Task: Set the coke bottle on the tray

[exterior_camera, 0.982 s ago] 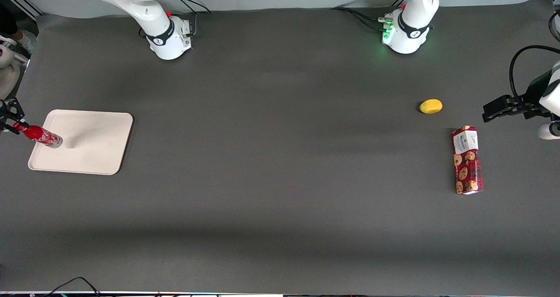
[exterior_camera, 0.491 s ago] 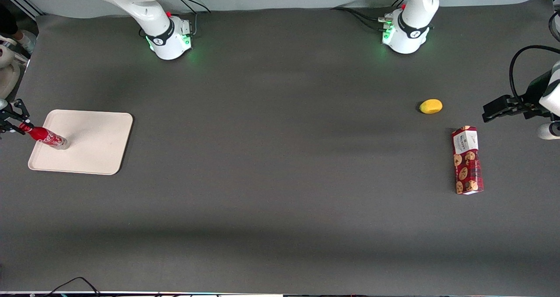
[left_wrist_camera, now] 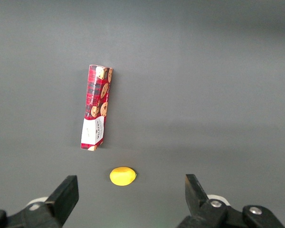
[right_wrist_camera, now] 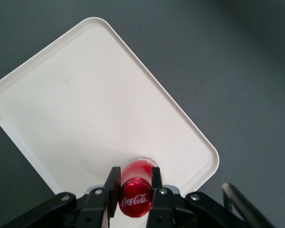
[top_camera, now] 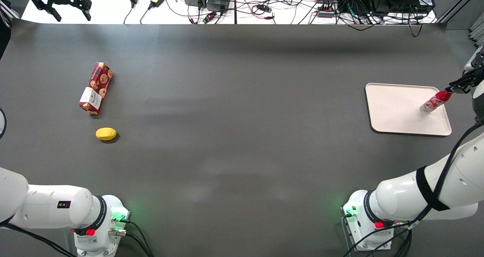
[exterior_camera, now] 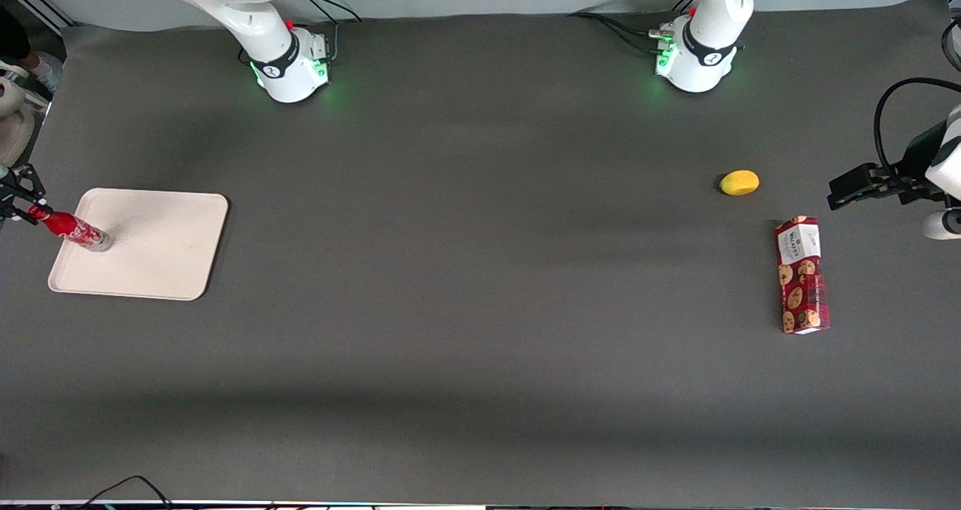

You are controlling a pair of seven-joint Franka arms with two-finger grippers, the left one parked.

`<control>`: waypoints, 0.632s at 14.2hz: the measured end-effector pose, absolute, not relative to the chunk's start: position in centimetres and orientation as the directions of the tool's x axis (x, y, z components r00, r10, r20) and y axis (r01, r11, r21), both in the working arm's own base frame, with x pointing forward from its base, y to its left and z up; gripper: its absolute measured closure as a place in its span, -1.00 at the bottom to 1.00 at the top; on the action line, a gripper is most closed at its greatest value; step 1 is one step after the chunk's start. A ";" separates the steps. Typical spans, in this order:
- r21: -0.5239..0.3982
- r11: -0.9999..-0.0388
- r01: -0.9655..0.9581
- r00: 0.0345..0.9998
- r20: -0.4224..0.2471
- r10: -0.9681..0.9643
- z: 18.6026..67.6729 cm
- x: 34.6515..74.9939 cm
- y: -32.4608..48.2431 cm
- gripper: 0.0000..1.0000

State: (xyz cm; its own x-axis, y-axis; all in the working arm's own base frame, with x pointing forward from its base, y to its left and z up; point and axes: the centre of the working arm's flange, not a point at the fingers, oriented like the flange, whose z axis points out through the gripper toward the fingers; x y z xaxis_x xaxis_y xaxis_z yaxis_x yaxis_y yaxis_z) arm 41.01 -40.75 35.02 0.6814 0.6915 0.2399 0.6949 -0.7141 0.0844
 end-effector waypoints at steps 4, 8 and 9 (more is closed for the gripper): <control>0.089 -0.700 0.709 0.663 0.255 0.704 33.8 40.5 -41.4 -0.26; 0.086 -0.687 0.721 0.659 0.221 0.719 34.6 42.2 -40.5 -1.00; 0.072 -0.696 0.714 0.676 0.188 0.713 35.4 42.8 -40.2 -1.00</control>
